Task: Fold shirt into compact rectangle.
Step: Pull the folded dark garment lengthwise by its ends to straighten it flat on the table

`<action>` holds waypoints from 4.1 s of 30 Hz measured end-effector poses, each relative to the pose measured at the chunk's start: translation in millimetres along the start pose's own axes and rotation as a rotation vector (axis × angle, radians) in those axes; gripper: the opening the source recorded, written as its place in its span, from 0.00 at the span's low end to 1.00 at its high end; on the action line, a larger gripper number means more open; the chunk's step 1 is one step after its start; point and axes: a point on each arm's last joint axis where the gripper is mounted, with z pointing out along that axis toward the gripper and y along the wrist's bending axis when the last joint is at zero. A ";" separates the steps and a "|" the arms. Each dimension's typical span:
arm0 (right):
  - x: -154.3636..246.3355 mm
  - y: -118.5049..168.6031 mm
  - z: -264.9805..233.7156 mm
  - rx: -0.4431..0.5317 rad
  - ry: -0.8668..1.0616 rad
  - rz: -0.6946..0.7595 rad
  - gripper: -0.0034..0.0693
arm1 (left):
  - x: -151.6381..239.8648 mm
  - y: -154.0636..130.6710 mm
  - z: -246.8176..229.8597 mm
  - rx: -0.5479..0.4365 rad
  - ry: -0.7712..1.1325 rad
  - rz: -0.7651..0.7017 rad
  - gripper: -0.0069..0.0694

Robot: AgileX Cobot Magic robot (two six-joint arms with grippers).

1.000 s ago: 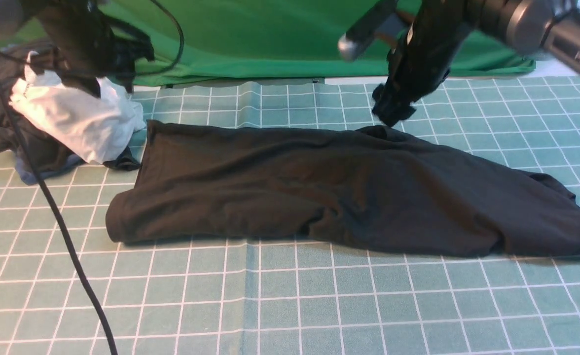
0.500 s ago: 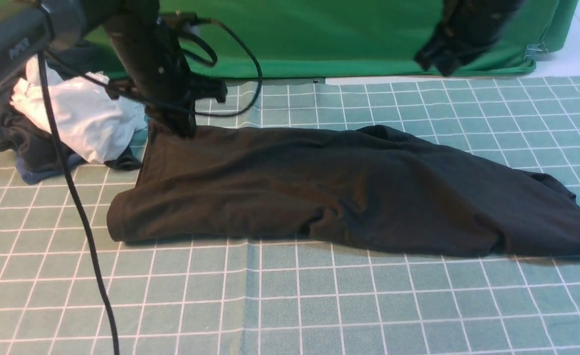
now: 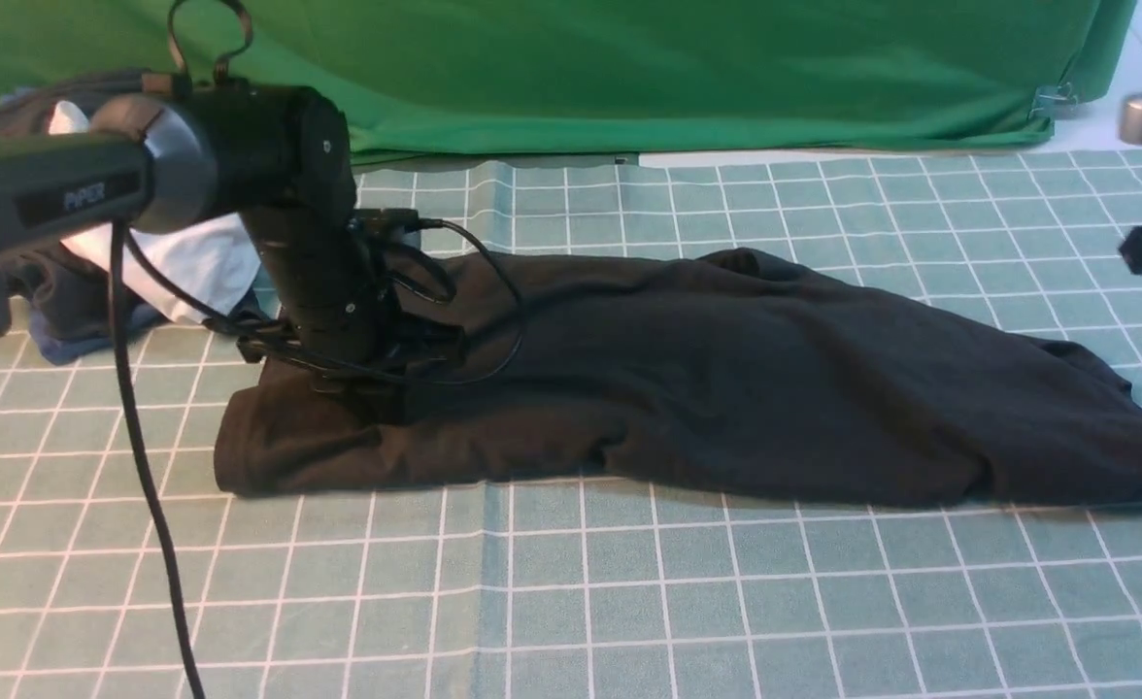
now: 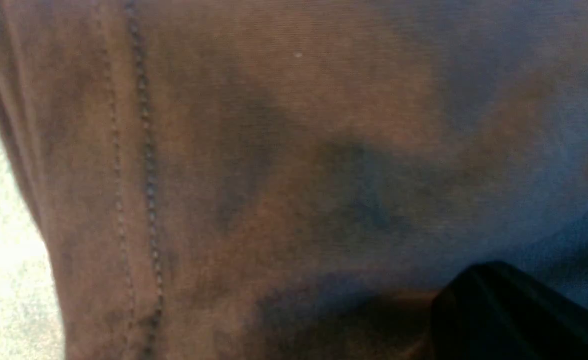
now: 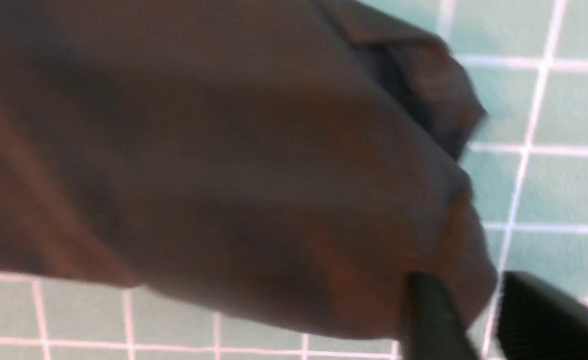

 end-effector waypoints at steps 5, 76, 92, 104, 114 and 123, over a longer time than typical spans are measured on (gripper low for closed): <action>-0.9 -19.4 17.4 -0.007 0.038 0.075 0.73 | 0.6 10.7 2.2 0.004 -0.018 -0.032 0.10; -18.2 4.3 74.2 -0.006 0.108 -0.110 0.59 | 29.5 -21.8 -79.6 0.108 -0.103 0.080 0.10; -24.6 1.3 90.0 -0.002 0.080 -0.149 0.26 | 28.1 -21.7 -79.7 0.108 -0.118 0.080 0.10; -23.3 3.6 36.2 0.078 -0.053 -0.185 0.08 | 28.9 -21.7 -79.6 0.107 -0.110 0.081 0.10; -20.9 -0.7 44.7 0.067 -0.001 -0.195 0.19 | 29.2 -21.7 -79.6 0.107 -0.107 0.085 0.10; -21.6 1.2 68.4 -0.005 0.057 -0.242 0.56 | 29.9 -21.7 -79.5 0.107 -0.099 0.088 0.10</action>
